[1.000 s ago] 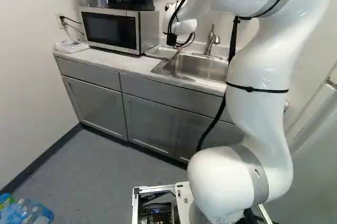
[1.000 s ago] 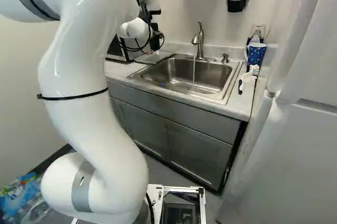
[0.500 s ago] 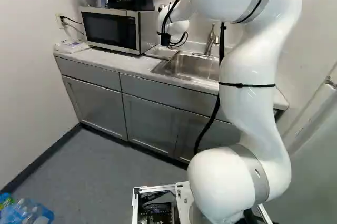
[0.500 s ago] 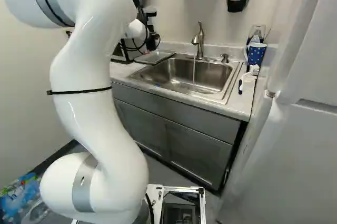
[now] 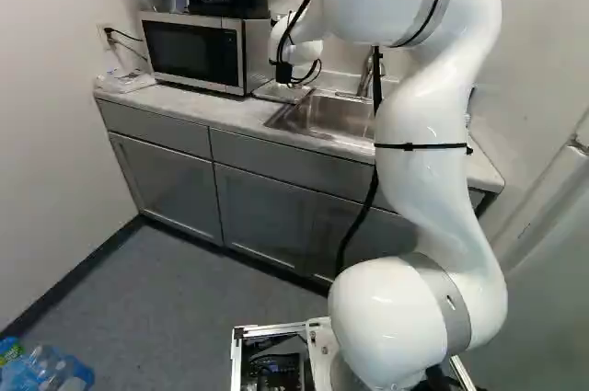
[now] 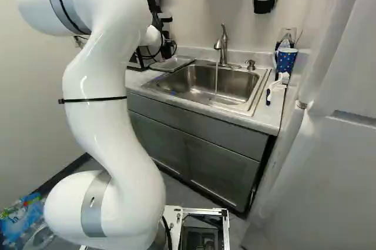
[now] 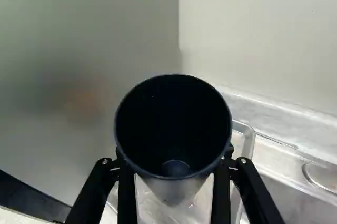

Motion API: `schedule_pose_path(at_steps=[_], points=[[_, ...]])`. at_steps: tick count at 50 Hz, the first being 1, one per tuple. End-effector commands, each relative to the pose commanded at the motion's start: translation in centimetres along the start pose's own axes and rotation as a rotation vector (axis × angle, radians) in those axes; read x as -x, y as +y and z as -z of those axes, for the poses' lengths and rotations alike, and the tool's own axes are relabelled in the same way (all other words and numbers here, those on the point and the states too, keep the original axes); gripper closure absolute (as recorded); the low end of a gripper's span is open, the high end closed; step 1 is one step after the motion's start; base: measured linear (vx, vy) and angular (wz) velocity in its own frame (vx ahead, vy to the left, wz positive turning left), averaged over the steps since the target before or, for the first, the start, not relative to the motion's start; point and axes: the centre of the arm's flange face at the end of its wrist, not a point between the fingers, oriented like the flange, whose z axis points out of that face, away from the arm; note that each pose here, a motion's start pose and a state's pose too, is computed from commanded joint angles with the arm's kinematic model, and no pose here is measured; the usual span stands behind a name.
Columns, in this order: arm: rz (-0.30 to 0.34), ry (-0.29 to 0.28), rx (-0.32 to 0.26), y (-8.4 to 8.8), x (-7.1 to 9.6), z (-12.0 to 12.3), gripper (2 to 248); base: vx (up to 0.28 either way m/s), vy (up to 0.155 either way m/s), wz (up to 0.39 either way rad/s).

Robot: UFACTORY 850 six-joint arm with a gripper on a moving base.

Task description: Rinse the cup and place it in the tray

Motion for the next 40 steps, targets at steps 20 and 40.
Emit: schedule_pose_path(at_steps=[20,40], points=[[0.000,-0.036,0.001,0.1,2.2,-1.0,125,0.000,0.000,0.000],[0.001,-0.072,0.002,0.1,4.4,-1.9,125,0.000,0.000,0.000]])
